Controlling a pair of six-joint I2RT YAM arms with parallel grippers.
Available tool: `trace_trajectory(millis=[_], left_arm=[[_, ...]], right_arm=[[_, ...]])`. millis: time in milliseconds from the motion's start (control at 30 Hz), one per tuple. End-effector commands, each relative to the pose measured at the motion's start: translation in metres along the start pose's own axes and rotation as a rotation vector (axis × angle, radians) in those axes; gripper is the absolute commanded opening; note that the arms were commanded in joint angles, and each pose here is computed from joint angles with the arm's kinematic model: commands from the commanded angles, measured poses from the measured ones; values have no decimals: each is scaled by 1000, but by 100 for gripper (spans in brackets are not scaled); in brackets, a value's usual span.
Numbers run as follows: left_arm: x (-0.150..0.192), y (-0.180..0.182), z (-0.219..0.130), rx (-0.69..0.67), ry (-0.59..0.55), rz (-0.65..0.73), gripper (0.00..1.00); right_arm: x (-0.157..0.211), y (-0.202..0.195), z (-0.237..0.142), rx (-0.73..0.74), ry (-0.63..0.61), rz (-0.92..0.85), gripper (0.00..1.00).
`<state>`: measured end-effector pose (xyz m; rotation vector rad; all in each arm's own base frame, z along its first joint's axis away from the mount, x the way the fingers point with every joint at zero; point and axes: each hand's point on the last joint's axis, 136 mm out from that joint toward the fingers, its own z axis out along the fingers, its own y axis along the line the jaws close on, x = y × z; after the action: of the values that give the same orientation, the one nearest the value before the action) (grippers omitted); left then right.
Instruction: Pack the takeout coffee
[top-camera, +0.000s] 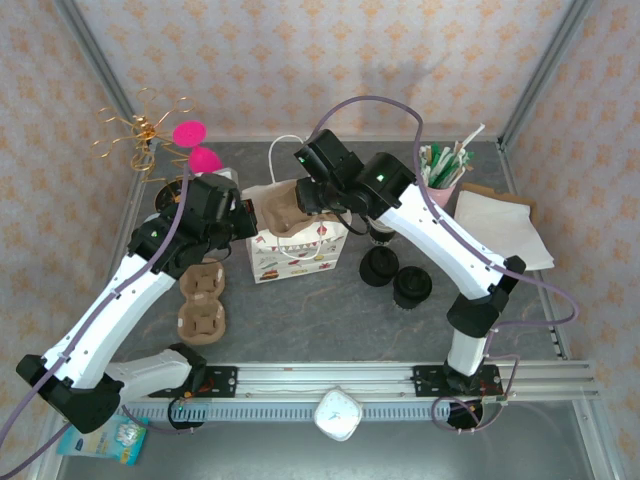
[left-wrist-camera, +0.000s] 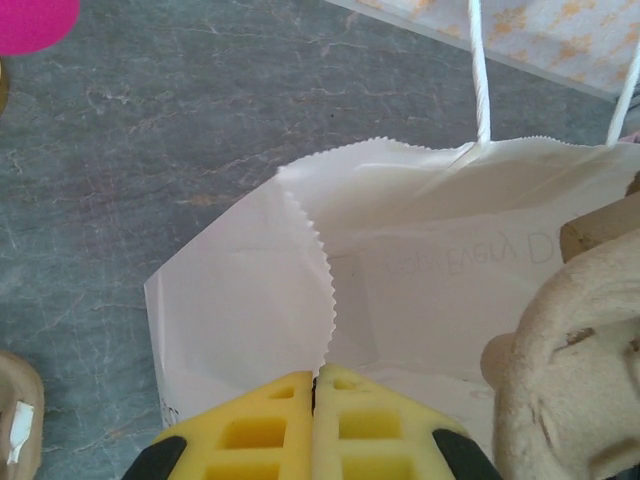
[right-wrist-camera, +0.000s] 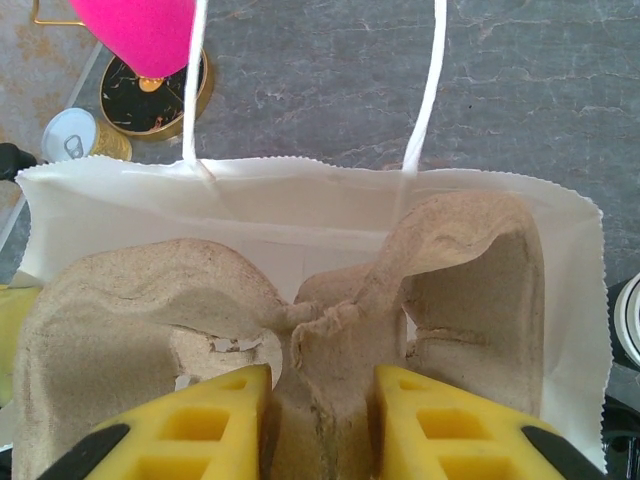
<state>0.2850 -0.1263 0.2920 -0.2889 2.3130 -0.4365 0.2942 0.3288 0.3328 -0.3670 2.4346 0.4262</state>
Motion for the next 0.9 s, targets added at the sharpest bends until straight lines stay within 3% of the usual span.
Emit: trace_trajectory(millis=[0,367,667,867], left_arm=[[-2,-11,-5,61,-16,-33,2],[9,-12,-9,106,-8,-53,2],[8,-12,-11,110,-22,-65,2],[7,-9,-12,103,-36,-71,2]], right_arm=[[-3,1,-6,-4,-4,6,28],[-26,6,-11,0,-66,55,29],[-1,6,17,6,32,44,28],[10,-12,22,98,50,31,28]])
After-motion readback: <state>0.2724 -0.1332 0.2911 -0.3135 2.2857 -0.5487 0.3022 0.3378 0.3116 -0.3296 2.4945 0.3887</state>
